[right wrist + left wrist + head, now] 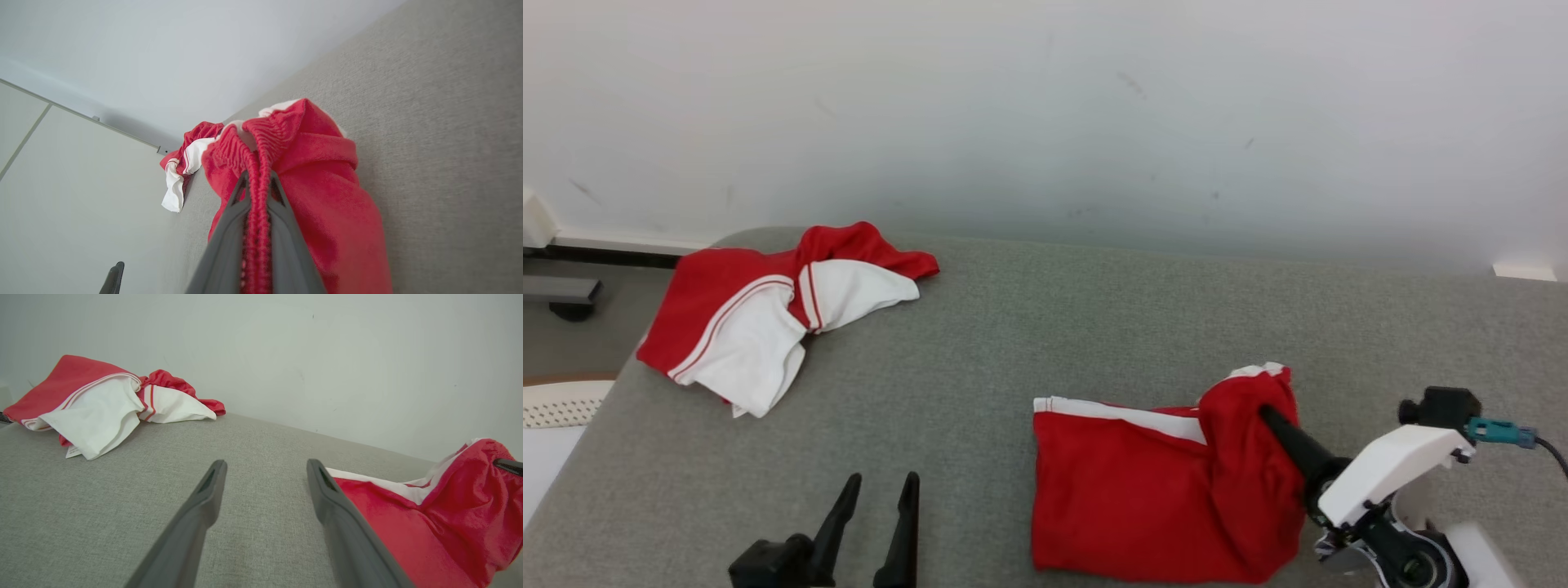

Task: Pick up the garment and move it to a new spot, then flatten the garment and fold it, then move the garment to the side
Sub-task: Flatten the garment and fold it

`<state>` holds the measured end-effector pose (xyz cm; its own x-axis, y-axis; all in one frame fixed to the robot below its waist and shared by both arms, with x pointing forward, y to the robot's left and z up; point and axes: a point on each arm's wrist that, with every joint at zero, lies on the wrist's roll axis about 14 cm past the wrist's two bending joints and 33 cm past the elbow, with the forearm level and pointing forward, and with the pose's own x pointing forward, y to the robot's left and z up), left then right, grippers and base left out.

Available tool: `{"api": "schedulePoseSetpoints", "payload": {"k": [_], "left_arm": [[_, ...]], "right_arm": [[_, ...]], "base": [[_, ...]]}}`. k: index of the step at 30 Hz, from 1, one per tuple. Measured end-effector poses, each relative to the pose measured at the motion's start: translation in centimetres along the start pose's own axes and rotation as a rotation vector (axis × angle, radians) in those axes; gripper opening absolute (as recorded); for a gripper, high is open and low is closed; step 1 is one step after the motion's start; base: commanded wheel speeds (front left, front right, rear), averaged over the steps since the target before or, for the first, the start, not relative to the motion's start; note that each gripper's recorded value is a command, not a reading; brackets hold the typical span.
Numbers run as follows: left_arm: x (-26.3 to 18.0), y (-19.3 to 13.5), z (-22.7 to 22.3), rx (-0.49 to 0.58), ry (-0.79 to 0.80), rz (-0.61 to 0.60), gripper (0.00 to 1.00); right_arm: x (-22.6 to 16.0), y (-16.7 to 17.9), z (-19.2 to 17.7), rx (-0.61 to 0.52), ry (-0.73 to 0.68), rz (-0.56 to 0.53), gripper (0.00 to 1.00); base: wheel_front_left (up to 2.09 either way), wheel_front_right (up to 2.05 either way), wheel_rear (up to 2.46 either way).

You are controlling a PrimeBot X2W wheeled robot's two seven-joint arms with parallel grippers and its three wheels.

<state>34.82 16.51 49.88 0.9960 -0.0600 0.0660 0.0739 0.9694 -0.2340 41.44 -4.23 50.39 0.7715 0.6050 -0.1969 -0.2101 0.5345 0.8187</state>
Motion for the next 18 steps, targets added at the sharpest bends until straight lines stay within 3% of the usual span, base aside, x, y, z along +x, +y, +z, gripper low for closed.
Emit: {"api": "schedulePoseSetpoints", "payload": {"k": [6,11,18], "left_arm": [[-0.4,0.6,0.1,-0.006,-0.001,0.021,1.0],[-1.1,1.4,0.3,-0.024,-0.009,0.057,1.0],[-2.2,2.7,0.6,-0.033,-0.021,0.109,1.0]], "right_arm": [[2.5,2.9,-4.3,-0.039,0.183,0.059,0.0],[4.2,2.8,-6.2,-0.051,0.274,0.032,0.0],[6.0,5.3,-9.0,0.024,0.368,0.087,0.0]], "base": [[0.0,0.0,0.0],[0.0,0.0,0.0],[0.0,0.0,0.0]]}}
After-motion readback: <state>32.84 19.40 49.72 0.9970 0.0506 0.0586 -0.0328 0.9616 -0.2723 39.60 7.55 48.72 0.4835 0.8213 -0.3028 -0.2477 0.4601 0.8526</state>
